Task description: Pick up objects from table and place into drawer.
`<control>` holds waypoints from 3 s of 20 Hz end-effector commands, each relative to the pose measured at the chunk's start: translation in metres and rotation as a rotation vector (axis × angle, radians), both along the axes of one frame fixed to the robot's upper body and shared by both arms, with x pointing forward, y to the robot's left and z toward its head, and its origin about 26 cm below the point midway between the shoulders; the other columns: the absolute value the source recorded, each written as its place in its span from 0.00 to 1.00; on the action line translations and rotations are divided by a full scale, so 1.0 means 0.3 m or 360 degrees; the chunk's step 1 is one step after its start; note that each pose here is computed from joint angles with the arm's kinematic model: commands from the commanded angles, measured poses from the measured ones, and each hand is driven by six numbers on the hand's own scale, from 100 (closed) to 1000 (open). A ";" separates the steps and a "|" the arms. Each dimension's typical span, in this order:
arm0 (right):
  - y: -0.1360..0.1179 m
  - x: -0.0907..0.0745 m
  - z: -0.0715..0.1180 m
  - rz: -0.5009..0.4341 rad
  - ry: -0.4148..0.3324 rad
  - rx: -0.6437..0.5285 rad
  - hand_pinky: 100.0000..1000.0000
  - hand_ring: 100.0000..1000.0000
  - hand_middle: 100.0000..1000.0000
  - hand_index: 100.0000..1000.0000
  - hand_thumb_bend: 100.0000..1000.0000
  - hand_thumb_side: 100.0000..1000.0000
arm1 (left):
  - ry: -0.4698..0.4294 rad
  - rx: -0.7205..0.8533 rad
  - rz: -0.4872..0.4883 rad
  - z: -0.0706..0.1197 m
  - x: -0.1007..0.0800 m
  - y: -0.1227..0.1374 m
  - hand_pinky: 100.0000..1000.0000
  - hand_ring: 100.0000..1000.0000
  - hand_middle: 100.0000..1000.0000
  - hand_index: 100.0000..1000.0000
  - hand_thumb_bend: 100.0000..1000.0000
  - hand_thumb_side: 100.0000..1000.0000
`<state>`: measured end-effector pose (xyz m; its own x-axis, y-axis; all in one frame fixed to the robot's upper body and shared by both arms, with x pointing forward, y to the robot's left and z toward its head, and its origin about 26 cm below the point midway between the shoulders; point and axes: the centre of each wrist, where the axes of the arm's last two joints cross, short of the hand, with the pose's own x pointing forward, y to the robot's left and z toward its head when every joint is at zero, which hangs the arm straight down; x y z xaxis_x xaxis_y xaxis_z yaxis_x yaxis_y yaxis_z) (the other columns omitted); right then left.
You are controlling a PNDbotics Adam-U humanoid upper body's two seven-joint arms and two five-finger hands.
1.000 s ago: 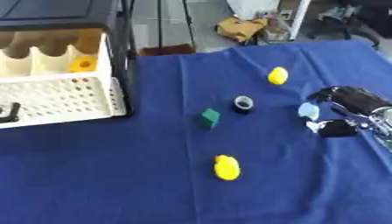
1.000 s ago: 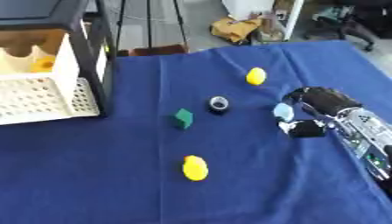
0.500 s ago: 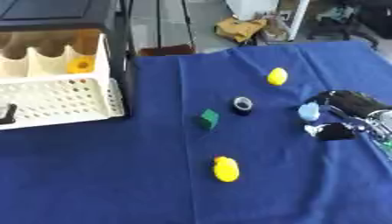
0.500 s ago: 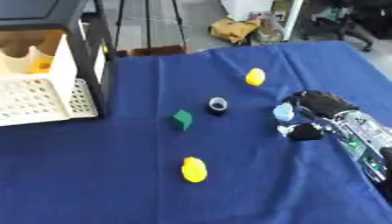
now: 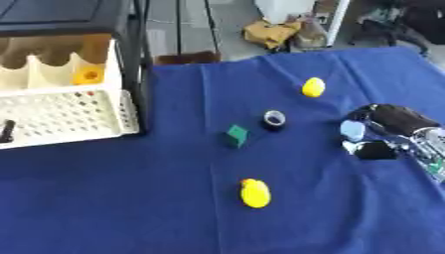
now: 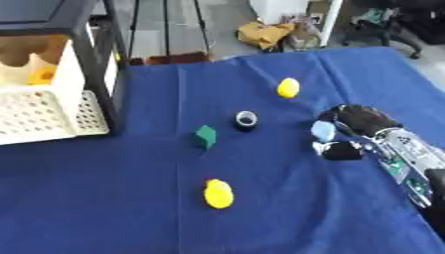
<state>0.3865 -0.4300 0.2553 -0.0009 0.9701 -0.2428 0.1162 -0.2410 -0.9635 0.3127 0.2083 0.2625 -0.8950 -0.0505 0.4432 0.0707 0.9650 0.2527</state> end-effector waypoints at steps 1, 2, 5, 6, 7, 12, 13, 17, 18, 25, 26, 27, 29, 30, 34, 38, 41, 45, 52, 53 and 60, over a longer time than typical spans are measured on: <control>-0.014 -0.008 0.041 -0.0013 -0.0043 -0.0014 0.58 0.82 0.61 0.83 0.10 0.76 | -0.0034 0.0006 0.0004 0.013 -0.009 0.000 0.46 0.72 0.66 0.92 0.01 1.00; -0.015 -0.009 0.043 -0.0015 -0.0043 -0.0015 0.58 0.82 0.60 0.83 0.10 0.76 | -0.0033 0.0006 0.0006 0.012 -0.009 0.001 0.46 0.72 0.66 0.92 0.01 1.00; -0.016 -0.010 0.047 -0.0016 -0.0040 -0.0016 0.57 0.81 0.58 0.82 0.10 0.74 | -0.0029 0.0006 0.0009 0.011 -0.009 0.002 0.46 0.72 0.66 0.92 0.01 1.00; -0.015 -0.010 0.048 -0.0015 -0.0037 -0.0014 0.55 0.80 0.57 0.82 0.10 0.73 | -0.0027 0.0005 0.0010 0.011 -0.009 0.002 0.46 0.72 0.66 0.92 0.01 1.00; -0.015 -0.010 0.048 -0.0012 -0.0032 -0.0009 0.55 0.80 0.56 0.82 0.10 0.74 | -0.0026 0.0004 0.0010 0.010 -0.009 0.002 0.46 0.72 0.66 0.92 0.01 1.00; -0.020 -0.015 0.046 -0.0011 -0.0006 -0.0008 0.61 0.85 0.66 0.89 0.21 0.81 | -0.0024 0.0005 0.0012 0.008 -0.009 0.002 0.46 0.72 0.66 0.92 0.01 1.00; -0.022 -0.017 0.050 -0.0018 -0.0012 -0.0015 0.61 0.85 0.66 0.89 0.22 0.81 | -0.0024 0.0006 0.0013 0.007 -0.009 0.002 0.46 0.72 0.66 0.92 0.01 1.00; -0.028 -0.022 0.054 -0.0029 -0.0024 -0.0035 0.62 0.86 0.68 0.90 0.25 0.83 | -0.0026 0.0008 0.0015 0.006 -0.009 0.001 0.46 0.72 0.66 0.92 0.01 1.00; -0.030 -0.023 0.052 -0.0029 -0.0014 -0.0035 0.63 0.87 0.70 0.91 0.27 0.84 | -0.0026 0.0009 0.0015 0.005 -0.010 0.001 0.46 0.72 0.66 0.92 0.01 1.00; -0.030 -0.026 0.071 -0.0012 -0.0005 -0.0009 0.62 0.87 0.69 0.89 0.24 0.83 | -0.0017 0.0014 0.0018 0.000 -0.010 0.002 0.45 0.72 0.66 0.92 0.01 1.00; -0.029 -0.028 0.075 -0.0008 -0.0013 -0.0007 0.62 0.87 0.69 0.89 0.24 0.83 | -0.0015 0.0016 0.0018 0.000 -0.010 0.002 0.45 0.72 0.66 0.92 0.01 1.00; -0.028 -0.029 0.079 -0.0005 -0.0020 -0.0007 0.62 0.86 0.68 0.89 0.23 0.83 | -0.0014 0.0017 0.0017 0.000 -0.010 0.001 0.45 0.72 0.66 0.92 0.01 1.00; -0.028 -0.031 0.083 -0.0007 -0.0032 -0.0009 0.62 0.86 0.68 0.88 0.22 0.82 | -0.0013 0.0019 0.0016 0.000 -0.010 0.001 0.45 0.72 0.66 0.92 0.01 1.00; -0.030 -0.032 0.083 -0.0013 -0.0036 -0.0012 0.62 0.86 0.68 0.88 0.20 0.81 | -0.0013 0.0020 0.0016 0.000 -0.010 0.001 0.45 0.72 0.66 0.92 0.01 1.00; -0.035 -0.035 0.087 -0.0030 -0.0057 -0.0018 0.61 0.86 0.67 0.87 0.20 0.81 | -0.0011 0.0023 0.0014 -0.002 -0.010 0.000 0.45 0.72 0.66 0.92 0.01 1.00; -0.029 -0.026 0.088 -0.0027 -0.0057 -0.0029 0.61 0.85 0.67 0.86 0.21 0.79 | -0.0010 0.0025 0.0008 -0.001 -0.010 -0.004 0.45 0.72 0.66 0.92 0.01 1.00; -0.031 -0.021 0.078 -0.0034 -0.0039 -0.0042 0.61 0.85 0.67 0.86 0.22 0.79 | -0.0013 0.0021 0.0006 0.001 -0.010 -0.004 0.44 0.72 0.66 0.92 0.01 1.00; -0.042 -0.019 0.069 -0.0060 -0.0028 -0.0060 0.61 0.85 0.67 0.87 0.23 0.79 | -0.0016 0.0021 0.0003 0.001 -0.010 -0.005 0.44 0.72 0.66 0.92 0.01 1.00; -0.056 -0.018 0.052 -0.0091 -0.0012 -0.0084 0.61 0.85 0.67 0.86 0.23 0.78 | -0.0023 0.0016 -0.0002 0.003 -0.010 -0.007 0.44 0.72 0.66 0.92 0.01 1.00; -0.058 -0.018 0.050 -0.0095 -0.0011 -0.0086 0.61 0.85 0.67 0.86 0.23 0.78 | -0.0024 0.0016 -0.0002 0.003 -0.010 -0.006 0.44 0.72 0.66 0.93 0.01 1.00; -0.057 -0.014 0.048 -0.0085 -0.0013 -0.0080 0.60 0.84 0.63 0.83 0.19 0.78 | -0.0024 0.0019 -0.0001 0.002 -0.010 -0.008 0.44 0.72 0.67 0.93 0.01 1.00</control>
